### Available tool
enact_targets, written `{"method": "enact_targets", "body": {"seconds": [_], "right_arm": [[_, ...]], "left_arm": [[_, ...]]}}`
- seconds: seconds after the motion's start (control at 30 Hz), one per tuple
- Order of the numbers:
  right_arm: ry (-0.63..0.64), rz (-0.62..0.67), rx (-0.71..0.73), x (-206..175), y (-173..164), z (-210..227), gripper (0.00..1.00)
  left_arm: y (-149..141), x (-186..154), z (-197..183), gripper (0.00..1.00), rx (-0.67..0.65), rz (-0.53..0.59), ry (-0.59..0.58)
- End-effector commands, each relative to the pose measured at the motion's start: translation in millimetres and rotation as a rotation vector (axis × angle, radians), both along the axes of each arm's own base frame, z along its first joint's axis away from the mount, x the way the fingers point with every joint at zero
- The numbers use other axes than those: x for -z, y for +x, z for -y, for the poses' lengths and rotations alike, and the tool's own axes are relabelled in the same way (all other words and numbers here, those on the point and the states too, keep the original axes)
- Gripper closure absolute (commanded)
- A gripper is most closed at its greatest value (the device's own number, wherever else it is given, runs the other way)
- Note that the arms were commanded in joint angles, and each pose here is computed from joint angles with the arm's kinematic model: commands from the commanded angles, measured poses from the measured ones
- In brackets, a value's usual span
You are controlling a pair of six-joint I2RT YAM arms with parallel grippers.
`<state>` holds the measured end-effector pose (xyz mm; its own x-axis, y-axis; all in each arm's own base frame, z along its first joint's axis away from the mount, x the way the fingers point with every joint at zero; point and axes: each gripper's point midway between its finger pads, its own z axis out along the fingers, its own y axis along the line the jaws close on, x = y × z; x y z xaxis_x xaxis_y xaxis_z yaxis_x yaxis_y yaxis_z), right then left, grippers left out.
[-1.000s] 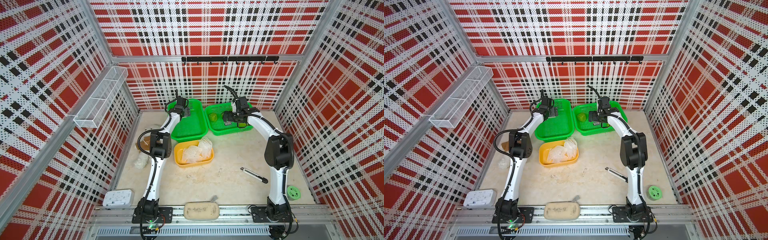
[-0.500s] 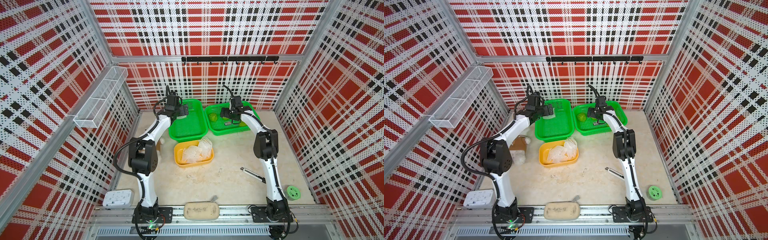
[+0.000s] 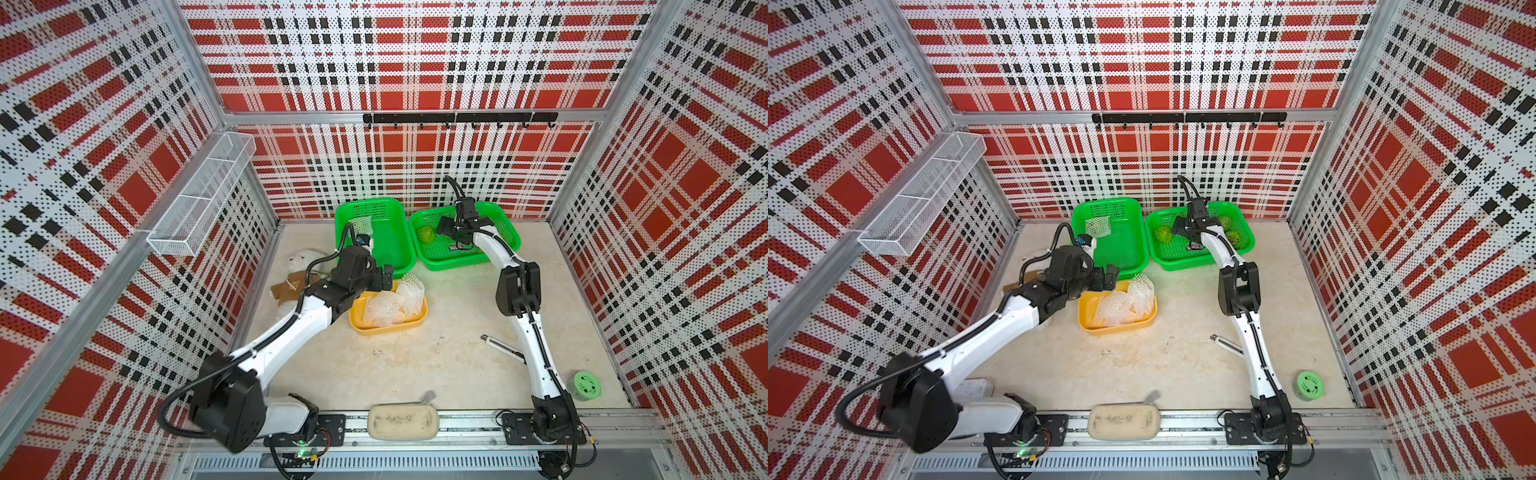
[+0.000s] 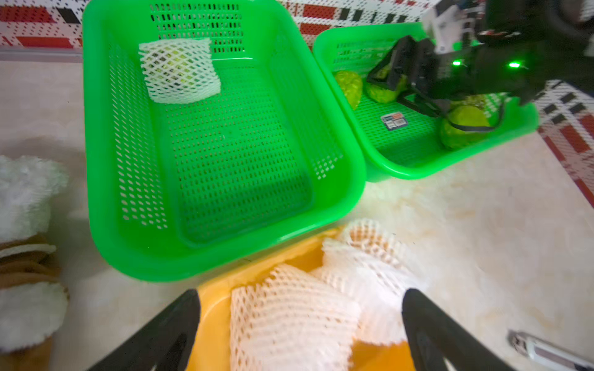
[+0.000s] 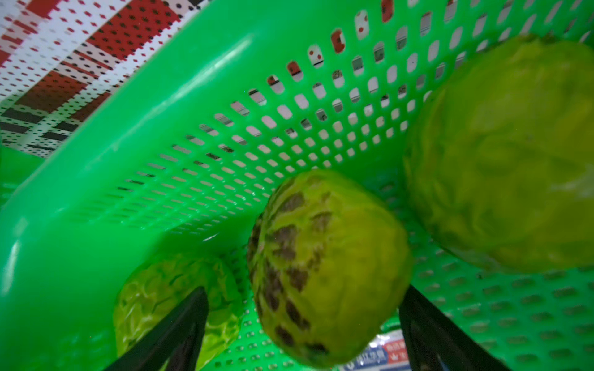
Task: Sleeve custard apples in foam nets
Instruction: Pick up the custard apple from the basket.
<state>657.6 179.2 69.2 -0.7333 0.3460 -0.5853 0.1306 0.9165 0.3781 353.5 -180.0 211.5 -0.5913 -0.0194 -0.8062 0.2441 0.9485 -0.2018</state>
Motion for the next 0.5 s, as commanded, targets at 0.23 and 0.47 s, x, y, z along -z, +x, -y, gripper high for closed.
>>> {"method": "enact_targets", "body": {"seconds": [0.23, 0.47], "right_arm": [[0.057, 0.106, 0.086, -10.6, 28.8, 11.1, 0.15], [0.077, 0.156, -0.022, -39.7, 15.5, -1.1, 0.35]], "left_arm": [[-61.2, 13.0, 22.1, 0.01, 0.078, 0.000, 0.013], [-48.5, 7.2, 46.4, 0.00, 0.173, 0.025, 0.031]]}}
